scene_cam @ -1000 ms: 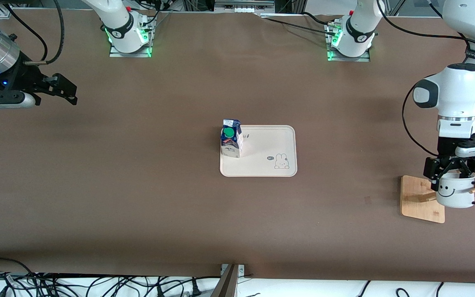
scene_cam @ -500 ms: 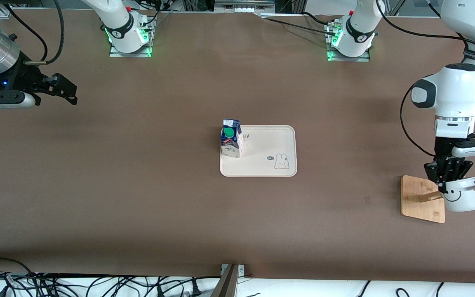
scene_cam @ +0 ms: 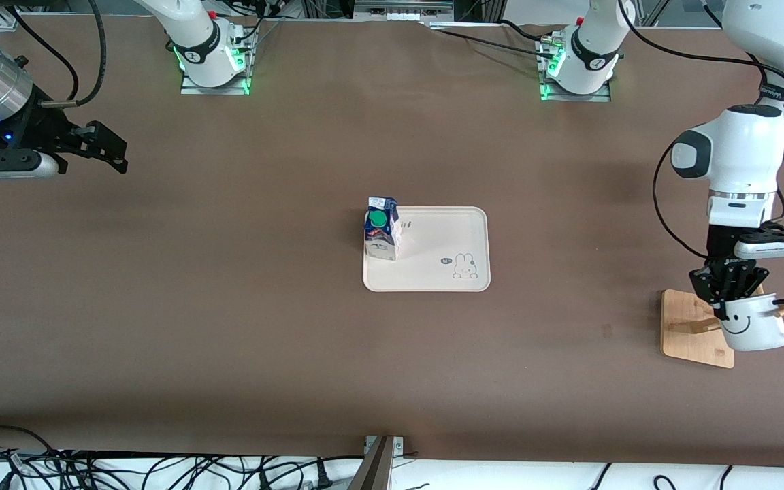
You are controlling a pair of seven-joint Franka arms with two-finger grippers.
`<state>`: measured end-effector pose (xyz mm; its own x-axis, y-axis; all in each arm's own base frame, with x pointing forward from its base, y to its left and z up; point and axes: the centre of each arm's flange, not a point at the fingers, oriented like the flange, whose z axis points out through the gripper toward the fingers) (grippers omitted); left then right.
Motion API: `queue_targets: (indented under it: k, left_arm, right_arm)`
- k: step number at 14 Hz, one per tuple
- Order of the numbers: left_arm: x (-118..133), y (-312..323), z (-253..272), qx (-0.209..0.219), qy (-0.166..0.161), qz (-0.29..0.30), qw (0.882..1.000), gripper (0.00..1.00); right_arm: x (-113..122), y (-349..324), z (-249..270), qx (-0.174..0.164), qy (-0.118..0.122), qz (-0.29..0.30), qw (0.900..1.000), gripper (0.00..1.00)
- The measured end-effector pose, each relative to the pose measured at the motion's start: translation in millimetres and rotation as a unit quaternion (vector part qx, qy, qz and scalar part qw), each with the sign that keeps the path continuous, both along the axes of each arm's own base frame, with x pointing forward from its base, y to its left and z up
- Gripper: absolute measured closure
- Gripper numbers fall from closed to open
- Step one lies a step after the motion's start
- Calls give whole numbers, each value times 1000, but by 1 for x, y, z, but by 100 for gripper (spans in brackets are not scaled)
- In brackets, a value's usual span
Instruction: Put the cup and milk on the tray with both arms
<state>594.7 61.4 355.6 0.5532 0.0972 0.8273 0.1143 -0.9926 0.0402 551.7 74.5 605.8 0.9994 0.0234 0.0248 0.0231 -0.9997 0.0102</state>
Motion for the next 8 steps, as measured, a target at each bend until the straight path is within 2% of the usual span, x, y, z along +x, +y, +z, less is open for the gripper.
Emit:
queue_targets:
  k: [8]
  left_arm:
    - [1,-30,22,-6,-18,-24,1000,92]
  right_arm:
    - [0,0,0,0,0,0,1000,0]
